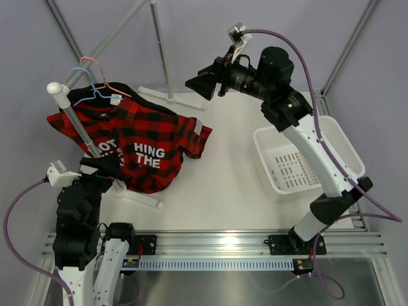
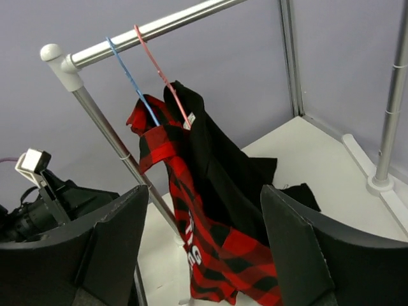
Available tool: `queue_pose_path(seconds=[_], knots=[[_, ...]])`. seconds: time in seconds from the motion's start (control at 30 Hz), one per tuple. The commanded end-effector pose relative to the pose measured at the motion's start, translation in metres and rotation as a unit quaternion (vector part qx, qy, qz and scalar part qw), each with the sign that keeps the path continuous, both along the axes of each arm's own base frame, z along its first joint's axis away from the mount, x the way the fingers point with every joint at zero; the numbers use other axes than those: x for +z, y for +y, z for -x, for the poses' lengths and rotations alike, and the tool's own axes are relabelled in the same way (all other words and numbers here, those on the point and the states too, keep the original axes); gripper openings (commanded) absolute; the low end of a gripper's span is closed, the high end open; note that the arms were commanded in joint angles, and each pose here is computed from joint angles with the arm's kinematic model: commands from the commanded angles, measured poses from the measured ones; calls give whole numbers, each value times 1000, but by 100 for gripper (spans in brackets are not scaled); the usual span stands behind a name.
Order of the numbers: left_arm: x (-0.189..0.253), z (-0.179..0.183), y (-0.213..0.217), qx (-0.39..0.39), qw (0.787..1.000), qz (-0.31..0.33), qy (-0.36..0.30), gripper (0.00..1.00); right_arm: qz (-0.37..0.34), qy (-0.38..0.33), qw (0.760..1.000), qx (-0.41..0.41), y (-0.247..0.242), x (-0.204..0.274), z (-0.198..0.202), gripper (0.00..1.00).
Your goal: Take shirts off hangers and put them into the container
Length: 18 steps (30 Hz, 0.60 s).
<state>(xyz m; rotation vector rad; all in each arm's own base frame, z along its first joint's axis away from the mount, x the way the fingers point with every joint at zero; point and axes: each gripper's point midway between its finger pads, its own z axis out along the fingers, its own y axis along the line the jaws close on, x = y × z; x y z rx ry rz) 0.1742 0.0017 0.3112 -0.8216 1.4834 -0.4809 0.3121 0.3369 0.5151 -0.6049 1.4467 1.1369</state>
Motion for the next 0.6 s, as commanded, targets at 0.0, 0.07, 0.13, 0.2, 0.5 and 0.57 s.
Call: queue_pose_path(seconds=[0.0, 0.07, 0.13, 0.2, 0.5, 0.57], knots=[[8, -2, -6, -24, 999, -30, 29, 99, 31, -19, 998, 52, 28, -9, 6, 78], [11, 1, -3, -20, 999, -37, 23, 99, 39, -11, 997, 70, 44, -21, 3, 71], [13, 3, 0, -12, 999, -41, 13, 99, 50, -4, 995, 91, 63, -33, 7, 63], [15, 5, 1, -10, 999, -50, 5, 99, 66, -14, 992, 106, 83, -42, 18, 63], [4, -9, -7, -38, 997, -58, 42, 99, 101, -16, 984, 145, 127, -69, 52, 65], [2, -10, -10, -47, 996, -58, 42, 99, 107, -11, 984, 145, 131, -74, 53, 65]])
